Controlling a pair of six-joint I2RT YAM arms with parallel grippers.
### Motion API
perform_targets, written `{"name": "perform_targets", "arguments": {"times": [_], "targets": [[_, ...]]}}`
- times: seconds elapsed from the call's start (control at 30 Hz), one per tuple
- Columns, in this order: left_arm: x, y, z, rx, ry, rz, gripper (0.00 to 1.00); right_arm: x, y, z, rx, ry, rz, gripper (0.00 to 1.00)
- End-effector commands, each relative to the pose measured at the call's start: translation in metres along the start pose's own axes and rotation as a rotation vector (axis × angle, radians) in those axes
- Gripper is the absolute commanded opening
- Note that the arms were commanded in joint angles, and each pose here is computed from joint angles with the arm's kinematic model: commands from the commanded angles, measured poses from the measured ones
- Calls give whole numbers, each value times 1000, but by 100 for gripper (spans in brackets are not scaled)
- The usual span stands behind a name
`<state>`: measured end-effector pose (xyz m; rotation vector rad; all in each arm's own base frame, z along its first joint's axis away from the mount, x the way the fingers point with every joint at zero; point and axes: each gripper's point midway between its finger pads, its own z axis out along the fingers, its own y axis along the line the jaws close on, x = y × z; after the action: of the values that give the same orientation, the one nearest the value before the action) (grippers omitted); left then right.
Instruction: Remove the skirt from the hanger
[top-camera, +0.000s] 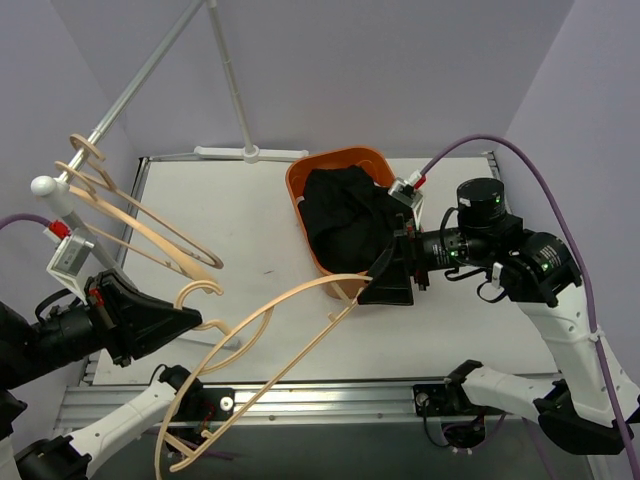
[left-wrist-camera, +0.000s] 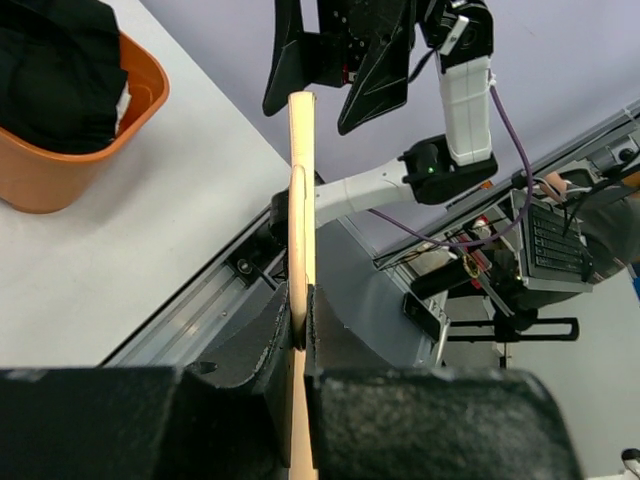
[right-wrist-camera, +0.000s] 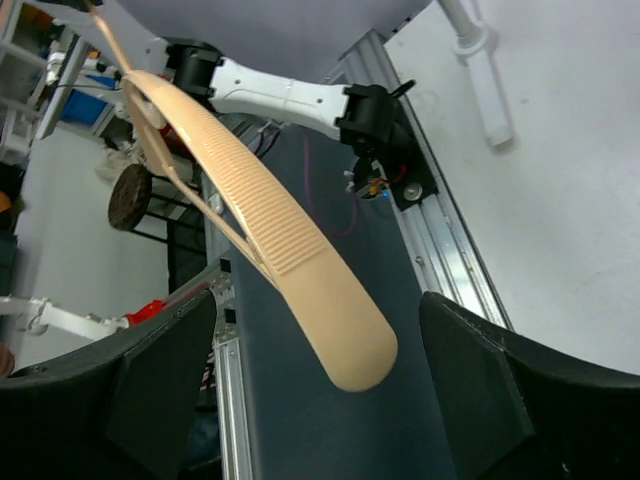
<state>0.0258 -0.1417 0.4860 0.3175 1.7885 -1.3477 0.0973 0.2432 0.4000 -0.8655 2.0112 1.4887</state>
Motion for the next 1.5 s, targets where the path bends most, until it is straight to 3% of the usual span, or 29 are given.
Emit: {"name": "perform_targets", "arguments": {"times": [0.0, 0.17, 0.33, 0.43, 0.47, 0.53, 0.63, 0.73, 0.8, 0.83, 0.87, 1.07, 1.23, 1.33, 1.47], "targets": [[3, -18, -10, 75, 10, -32, 2, -5, 38, -2, -163, 9, -33, 78], [5, -22, -16, 84, 7, -39, 2, -6, 63, 8, -253, 28, -21, 65], [5, -27, -16, 107, 20, -31, 2, 6, 70, 15, -289, 99, -10, 60], [5, -28, -14, 116, 33, -29, 2, 12, 72, 16, -295, 122, -1, 42], [5, -29, -15, 119, 32, -27, 2, 14, 72, 17, -298, 130, 0, 22], [5, -31, -15, 128, 33, -24, 2, 17, 73, 16, -297, 134, 3, 1], [4, -31, -16, 128, 26, -18, 2, 20, 70, 15, -279, 138, 6, 0], [3, -31, -19, 121, 9, -20, 22, 25, 66, 13, -241, 133, 10, 0], [-1, -26, -20, 89, -22, -29, 56, 30, 60, 14, -213, 138, 27, 0], [-2, -24, -20, 78, -32, -40, 79, 32, 58, 14, -201, 139, 27, 0], [-5, -22, -22, 61, -64, -43, 94, 34, 56, 13, -187, 144, 25, 0], [-21, -1, -34, -75, -189, -82, 94, 33, 46, 2, -60, 112, -21, 0], [-40, 31, -74, -312, -364, -111, 94, 19, 42, -10, 39, 40, -62, 0], [-52, 30, -99, -332, -484, -108, 94, 16, 38, -17, 97, 21, -74, 0], [-55, 29, -107, -335, -509, -87, 94, 21, 21, -27, 220, 37, -84, 0]]}}
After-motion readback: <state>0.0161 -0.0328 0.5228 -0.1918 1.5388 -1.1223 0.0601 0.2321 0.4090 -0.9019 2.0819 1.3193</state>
